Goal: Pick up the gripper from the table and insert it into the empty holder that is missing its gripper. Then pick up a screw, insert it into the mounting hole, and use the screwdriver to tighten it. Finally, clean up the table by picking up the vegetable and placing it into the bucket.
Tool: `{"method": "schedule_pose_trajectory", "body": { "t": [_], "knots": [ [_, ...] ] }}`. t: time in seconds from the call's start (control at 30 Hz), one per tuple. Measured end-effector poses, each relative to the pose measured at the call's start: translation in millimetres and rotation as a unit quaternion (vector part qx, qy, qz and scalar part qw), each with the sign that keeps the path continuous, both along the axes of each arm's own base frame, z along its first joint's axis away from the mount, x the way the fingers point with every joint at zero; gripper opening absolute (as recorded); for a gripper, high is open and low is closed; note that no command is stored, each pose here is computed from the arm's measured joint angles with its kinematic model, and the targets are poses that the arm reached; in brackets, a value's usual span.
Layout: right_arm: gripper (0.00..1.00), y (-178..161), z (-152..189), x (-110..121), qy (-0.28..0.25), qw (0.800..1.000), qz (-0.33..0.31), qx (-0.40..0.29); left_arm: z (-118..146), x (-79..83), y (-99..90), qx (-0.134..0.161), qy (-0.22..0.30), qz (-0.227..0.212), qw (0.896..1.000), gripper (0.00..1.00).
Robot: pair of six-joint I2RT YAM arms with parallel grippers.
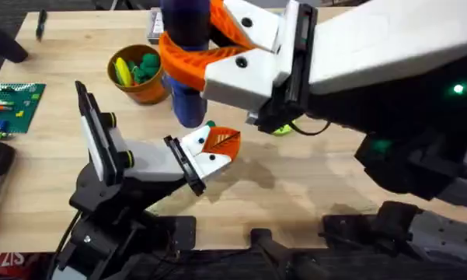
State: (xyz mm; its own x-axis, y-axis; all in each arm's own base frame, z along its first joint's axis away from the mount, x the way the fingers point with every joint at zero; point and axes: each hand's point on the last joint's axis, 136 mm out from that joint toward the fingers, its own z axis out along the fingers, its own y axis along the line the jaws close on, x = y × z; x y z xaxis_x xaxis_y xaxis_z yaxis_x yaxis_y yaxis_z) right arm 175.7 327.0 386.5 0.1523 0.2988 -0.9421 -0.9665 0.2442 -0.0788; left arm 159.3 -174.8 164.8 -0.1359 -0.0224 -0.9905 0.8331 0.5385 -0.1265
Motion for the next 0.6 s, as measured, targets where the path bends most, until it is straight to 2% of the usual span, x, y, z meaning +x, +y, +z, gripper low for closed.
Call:
{"method": "schedule_pose_trajectory", "body": {
  "t": [0.13,0.23,0.27,0.3,0.37,0.6],
  "knots": [
    [0.049,0,-8,5,-0.002,1.000,-0.009,-0.016,0,0.0,0.0,0.000,0.000,0.000,1.000,0.009],
    [0.049,-6,-14,19,-0.016,0.999,-0.035,-0.033,0,0.0,0.0,0.000,0.000,0.000,1.000,0.009],
    [0.049,-10,-16,27,-0.023,0.998,-0.049,-0.039,0,0.0,0.0,0.000,0.000,0.000,1.000,0.009],
    [0.049,-26,-24,55,-0.028,0.993,-0.099,-0.060,0,0.0,0.0,0.000,0.000,0.000,1.000,0.009],
    [0.049,-41,-34,78,-0.018,0.987,-0.139,-0.079,0,0.0,0.0,0.000,0.000,0.000,1.000,0.009],
    [0.049,-87,-76,130,0.049,0.961,-0.229,-0.144,0,0.0,0.0,0.000,0.000,0.000,1.000,0.009]
  ]
}}
